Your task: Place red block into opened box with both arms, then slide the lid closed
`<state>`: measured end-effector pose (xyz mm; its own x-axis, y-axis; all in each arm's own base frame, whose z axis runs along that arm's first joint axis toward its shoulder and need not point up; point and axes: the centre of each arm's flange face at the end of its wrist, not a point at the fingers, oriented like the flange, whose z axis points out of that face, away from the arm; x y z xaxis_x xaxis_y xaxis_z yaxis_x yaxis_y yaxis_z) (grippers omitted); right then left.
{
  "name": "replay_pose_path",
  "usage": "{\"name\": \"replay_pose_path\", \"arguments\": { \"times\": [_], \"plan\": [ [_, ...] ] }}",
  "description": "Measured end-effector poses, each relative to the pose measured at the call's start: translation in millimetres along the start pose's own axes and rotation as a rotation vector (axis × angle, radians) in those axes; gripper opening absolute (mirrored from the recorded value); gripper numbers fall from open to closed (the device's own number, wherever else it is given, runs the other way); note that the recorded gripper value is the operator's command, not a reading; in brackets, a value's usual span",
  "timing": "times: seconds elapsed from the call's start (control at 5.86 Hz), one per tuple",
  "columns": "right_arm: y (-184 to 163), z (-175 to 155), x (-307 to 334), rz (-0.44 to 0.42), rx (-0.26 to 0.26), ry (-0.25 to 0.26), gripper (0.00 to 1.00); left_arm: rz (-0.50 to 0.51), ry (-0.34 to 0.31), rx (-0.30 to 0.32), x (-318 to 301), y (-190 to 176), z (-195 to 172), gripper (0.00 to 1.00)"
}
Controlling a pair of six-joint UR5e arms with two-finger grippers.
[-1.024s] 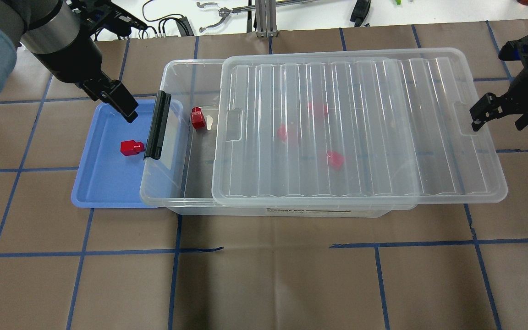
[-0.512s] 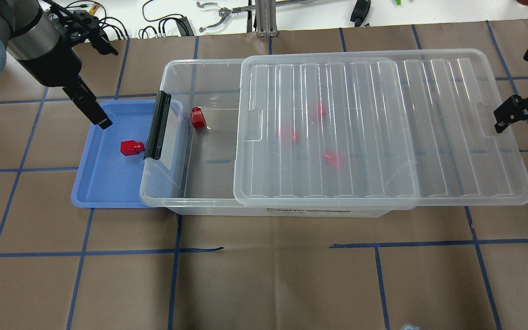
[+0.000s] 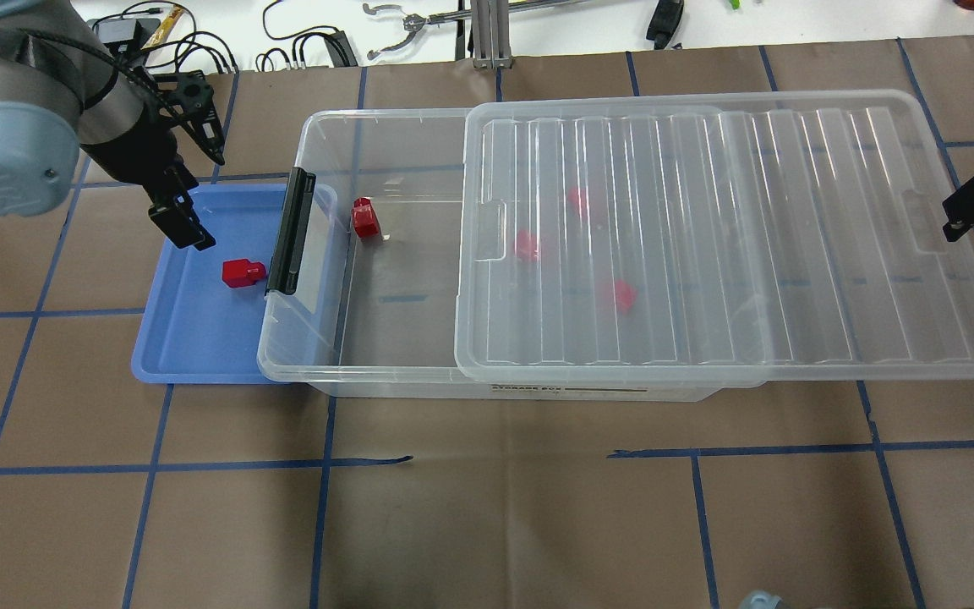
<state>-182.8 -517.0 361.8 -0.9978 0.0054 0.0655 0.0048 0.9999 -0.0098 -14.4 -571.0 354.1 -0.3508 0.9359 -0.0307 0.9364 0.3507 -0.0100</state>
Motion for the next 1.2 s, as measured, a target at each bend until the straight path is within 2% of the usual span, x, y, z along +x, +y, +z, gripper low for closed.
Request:
{"name": "replay_pose_path", "arguments": {
  "times": [0.34,0.68,1.02,1.2],
  "plan": [
    [-0.4,-37.1,-3.3,0.019,0.033,0.018,1.00,0.114,0.013,0.004,-17.0,30.0,49.1,0.99],
    [-7.4,-104.8,-44.8,0.044,0.028,0.001,1.00,0.172,0.056,0.010,-27.0,38.2,82.2,0.98],
    [-15.6,-170.3,-141.3,0.045,0.030,-0.014,1.00,0.188,0.087,0.023,-35.0,36.8,115.4,0.98],
    [-13.8,-191.7,-201.3,0.042,0.036,-0.019,1.00,0.192,0.087,0.028,-39.9,35.6,130.9,0.98]
  ]
}}
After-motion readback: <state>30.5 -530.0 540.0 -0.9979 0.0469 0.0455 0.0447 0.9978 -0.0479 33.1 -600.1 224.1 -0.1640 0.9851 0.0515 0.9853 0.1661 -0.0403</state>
